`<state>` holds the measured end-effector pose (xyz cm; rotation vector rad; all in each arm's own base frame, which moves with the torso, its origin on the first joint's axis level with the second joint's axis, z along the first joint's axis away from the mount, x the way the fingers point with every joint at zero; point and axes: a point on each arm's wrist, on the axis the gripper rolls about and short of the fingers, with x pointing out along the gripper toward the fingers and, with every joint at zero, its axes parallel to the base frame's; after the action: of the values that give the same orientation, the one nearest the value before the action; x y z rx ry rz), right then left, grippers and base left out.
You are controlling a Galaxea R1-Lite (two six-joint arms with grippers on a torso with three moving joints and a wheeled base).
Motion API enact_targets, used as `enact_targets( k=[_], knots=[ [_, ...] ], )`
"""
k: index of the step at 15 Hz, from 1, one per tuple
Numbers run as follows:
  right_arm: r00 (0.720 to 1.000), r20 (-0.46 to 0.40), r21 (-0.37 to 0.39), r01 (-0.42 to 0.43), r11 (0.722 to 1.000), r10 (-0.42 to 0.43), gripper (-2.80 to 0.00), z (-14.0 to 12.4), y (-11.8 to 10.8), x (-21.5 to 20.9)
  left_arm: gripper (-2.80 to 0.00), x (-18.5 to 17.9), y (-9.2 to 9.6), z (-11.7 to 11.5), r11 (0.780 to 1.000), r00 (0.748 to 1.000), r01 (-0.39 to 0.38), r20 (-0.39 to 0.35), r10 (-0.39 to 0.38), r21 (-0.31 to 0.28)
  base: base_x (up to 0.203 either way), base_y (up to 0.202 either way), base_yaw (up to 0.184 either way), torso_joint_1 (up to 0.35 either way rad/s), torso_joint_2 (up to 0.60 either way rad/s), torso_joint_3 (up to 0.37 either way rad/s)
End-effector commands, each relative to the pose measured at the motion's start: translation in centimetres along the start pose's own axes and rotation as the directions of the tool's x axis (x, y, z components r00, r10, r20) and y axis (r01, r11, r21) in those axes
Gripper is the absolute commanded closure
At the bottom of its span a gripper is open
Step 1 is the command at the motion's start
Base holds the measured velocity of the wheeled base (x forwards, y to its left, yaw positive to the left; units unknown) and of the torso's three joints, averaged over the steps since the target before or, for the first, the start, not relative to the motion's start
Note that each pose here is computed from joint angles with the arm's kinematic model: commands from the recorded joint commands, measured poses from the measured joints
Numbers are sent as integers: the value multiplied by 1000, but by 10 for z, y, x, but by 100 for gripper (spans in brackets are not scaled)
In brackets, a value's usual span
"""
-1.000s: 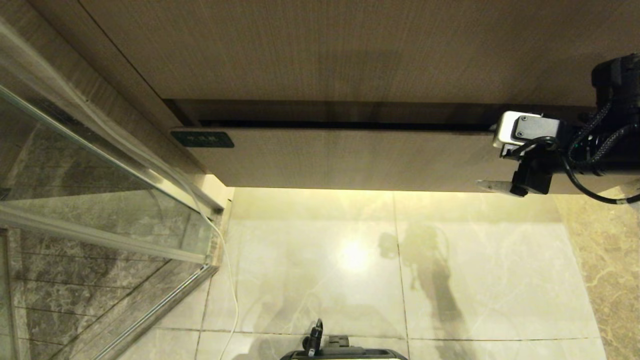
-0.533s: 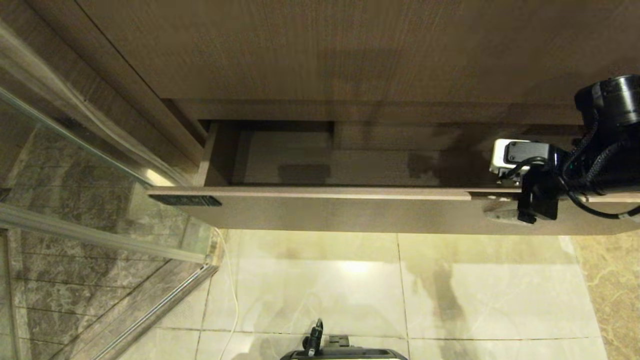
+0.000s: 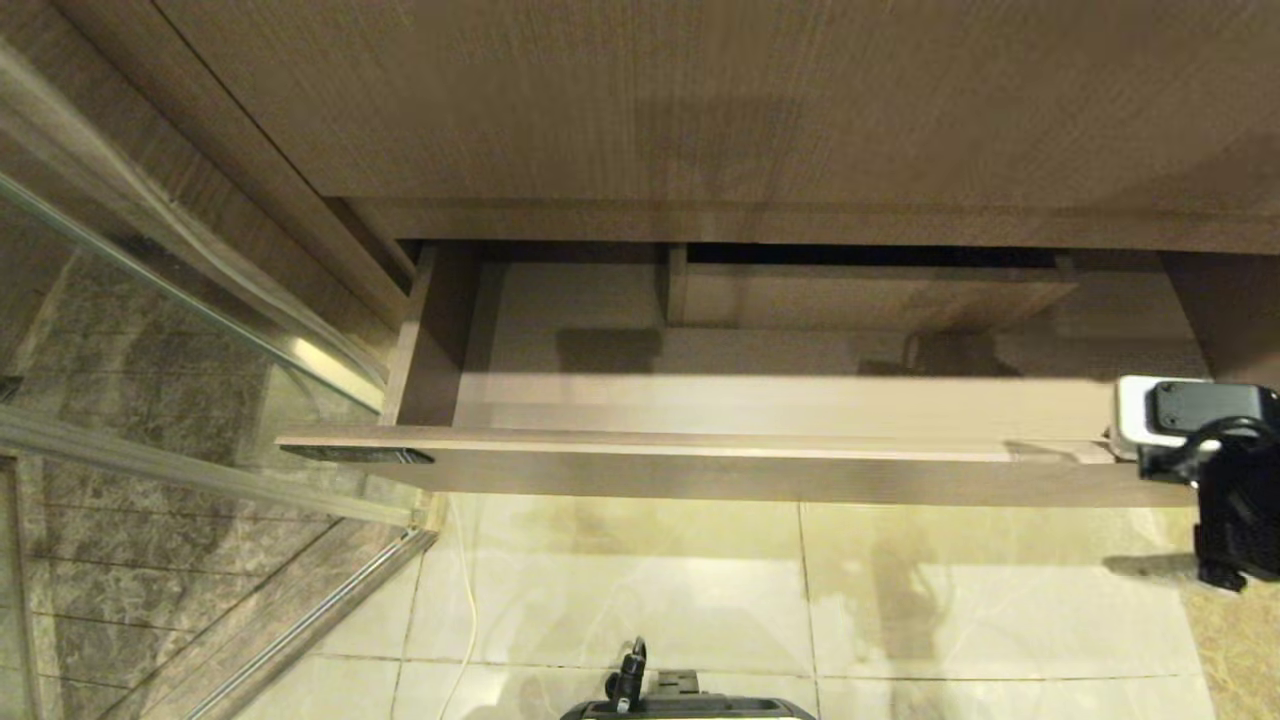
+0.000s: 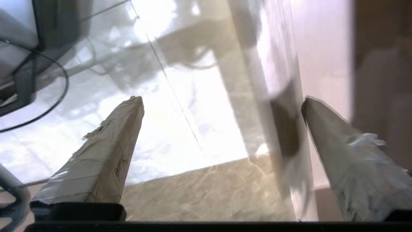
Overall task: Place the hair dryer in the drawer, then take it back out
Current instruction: Pull open the drawer
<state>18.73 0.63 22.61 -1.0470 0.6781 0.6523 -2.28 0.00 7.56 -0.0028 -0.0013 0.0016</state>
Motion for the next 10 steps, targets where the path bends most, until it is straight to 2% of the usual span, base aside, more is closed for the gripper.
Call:
enact_targets(
  k=[1, 4, 6, 8, 9, 10],
  knots=[
    [998, 9, 3, 55, 998, -55, -280, -8, 25, -33, 0, 0, 0, 0, 1000, 1000, 0, -1, 0, 0, 0, 0, 0, 0, 0, 0],
    [991, 49, 41, 120, 992, -122, -280, -15, 43, -59, 0, 0, 0, 0, 1000, 1000, 0, 0, 0, 0, 0, 0, 0, 0, 0, 0],
    [981, 93, 157, 155, 975, -171, -280, -20, 56, -77, 0, 0, 0, 0, 1000, 1000, 0, -1, 0, 0, 0, 0, 0, 0, 0, 0],
    [966, 103, 277, 203, 939, -239, -280, -21, 69, -93, 0, 0, 0, 0, 1000, 1000, 0, 0, 0, 0, 0, 0, 0, 0, 0, 0],
    [957, 95, 321, 232, 918, -275, 0, -22, 75, -100, 0, 0, 0, 0, 1000, 1000, 0, -1, 0, 0, 0, 0, 0, 0, 0, 0],
    [949, 89, 366, 250, 896, -301, 0, -22, 81, -106, 0, 0, 0, 0, 1000, 1000, 0, -1, 0, 0, 0, 0, 0, 0, 0, 0]
  ],
)
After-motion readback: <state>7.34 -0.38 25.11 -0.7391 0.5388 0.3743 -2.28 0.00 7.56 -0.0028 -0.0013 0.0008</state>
